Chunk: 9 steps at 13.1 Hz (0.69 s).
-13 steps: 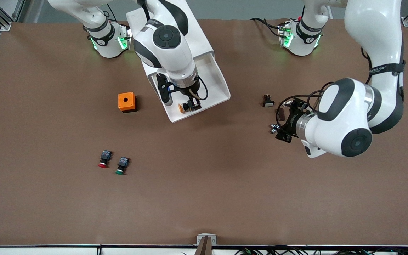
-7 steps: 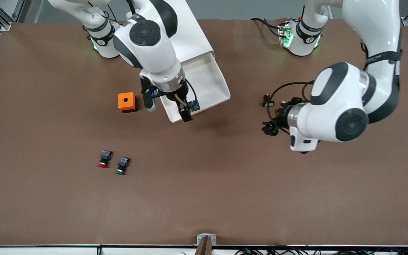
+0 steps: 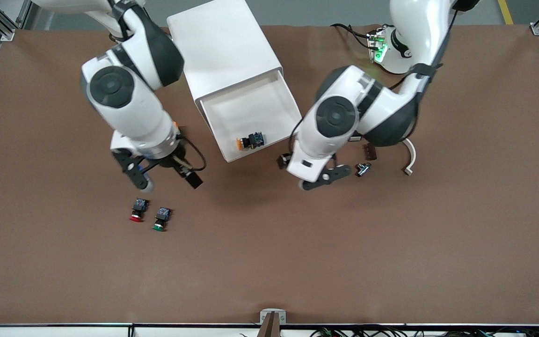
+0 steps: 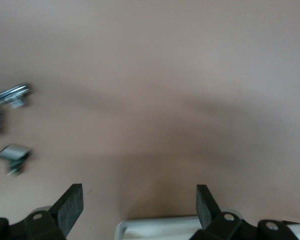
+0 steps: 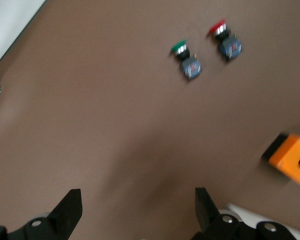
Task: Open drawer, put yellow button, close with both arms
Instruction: 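Raise the right gripper away while the left gripper pushes the drawer front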
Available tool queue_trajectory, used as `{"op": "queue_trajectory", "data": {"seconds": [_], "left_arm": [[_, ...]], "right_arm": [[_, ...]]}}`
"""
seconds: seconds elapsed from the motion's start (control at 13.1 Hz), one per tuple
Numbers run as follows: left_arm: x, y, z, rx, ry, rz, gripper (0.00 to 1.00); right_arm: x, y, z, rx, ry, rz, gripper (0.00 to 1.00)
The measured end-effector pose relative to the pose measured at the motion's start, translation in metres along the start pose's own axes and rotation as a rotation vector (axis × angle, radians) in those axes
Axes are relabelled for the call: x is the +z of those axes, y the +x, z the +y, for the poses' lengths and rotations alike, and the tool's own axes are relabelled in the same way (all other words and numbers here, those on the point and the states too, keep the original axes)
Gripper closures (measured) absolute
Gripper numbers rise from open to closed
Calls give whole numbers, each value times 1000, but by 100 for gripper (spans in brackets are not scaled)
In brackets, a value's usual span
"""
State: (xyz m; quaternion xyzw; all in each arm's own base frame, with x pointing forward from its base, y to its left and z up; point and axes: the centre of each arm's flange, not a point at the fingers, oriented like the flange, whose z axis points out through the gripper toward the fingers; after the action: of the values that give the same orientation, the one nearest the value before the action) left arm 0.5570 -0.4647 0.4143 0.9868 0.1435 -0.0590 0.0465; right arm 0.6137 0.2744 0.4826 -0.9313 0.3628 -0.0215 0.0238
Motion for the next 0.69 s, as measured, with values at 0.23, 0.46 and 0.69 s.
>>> {"op": "queue_trajectory", "data": {"seconds": [0.23,0.46,0.69], "left_arm": [[30,-19,29,121,-13,89,0],[60,-32,35,195,36,89,0],[89,-66,41,224,89,43,0]], "right_arm": [[-15,72,42,-108,6,-32,0],[-43,155,117,-247,35,-77,0],[-66,211,185,-408,52,-69,0]]}}
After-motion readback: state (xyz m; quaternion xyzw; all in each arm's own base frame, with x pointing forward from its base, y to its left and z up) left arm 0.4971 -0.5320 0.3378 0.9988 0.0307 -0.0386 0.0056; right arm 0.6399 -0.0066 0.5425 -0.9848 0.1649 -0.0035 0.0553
